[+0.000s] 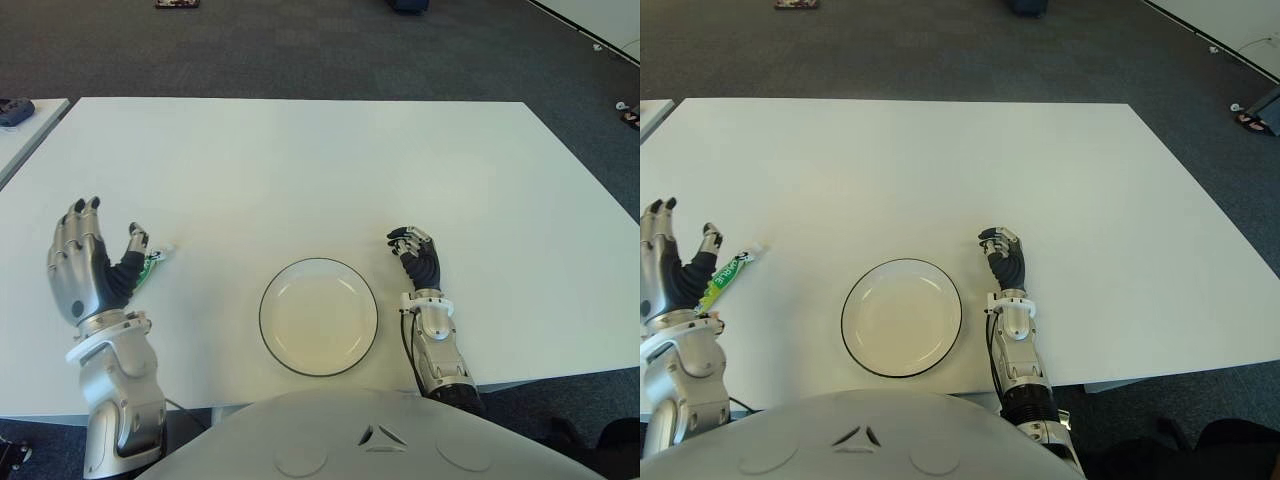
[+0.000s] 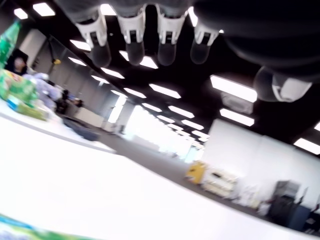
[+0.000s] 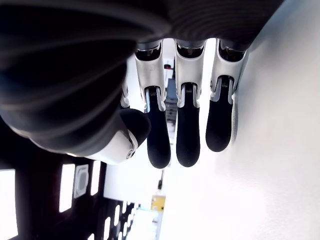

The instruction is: Put the toothpaste on the table into the plate.

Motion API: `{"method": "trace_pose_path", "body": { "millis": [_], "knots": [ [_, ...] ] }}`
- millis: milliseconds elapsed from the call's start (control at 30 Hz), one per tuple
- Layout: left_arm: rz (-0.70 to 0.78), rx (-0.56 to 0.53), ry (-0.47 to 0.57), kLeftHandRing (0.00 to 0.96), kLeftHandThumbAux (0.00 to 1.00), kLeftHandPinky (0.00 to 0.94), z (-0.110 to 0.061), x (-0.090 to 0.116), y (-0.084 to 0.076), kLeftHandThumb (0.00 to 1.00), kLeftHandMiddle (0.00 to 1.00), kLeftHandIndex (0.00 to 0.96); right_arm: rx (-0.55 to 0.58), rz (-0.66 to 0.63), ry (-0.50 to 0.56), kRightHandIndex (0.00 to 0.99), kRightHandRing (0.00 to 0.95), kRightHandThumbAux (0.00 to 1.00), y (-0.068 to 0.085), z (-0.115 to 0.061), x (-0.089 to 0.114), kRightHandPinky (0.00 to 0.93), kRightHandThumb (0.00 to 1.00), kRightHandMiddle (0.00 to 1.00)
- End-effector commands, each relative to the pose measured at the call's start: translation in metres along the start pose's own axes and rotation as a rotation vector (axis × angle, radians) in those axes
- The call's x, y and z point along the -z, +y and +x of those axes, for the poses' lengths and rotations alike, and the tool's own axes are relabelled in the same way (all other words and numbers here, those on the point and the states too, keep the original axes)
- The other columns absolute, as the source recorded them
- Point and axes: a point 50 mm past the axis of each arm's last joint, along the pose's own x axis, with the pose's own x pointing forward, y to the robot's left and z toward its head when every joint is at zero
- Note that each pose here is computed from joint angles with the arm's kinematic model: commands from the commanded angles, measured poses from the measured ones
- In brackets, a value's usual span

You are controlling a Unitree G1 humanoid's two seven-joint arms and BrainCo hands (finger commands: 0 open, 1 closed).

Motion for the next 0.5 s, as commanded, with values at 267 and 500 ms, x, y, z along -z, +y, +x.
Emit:
{"method": "trace_pose_path", "body": {
  "millis": [267,500],
  "knots": [
    [0.331,0.228,0.180,0.000,0.125,0.000,0.010,0.017,-0.008,0.448,0.000,0.000,0.000,-0.010,0.053,0.422,0.447,0.733,0.001,-0.005,0.009,0.456,0.708,0.453],
    [0.407,0.403,0.206,0.000,0.113,0.000,0.010,0.030,-0.016,0.452,0.000,0.000,-0.002,-0.009,0.054,0.422,0.451,0.732,0.000,-0.005,0.008,0.463,0.707,0.456]
  ]
}}
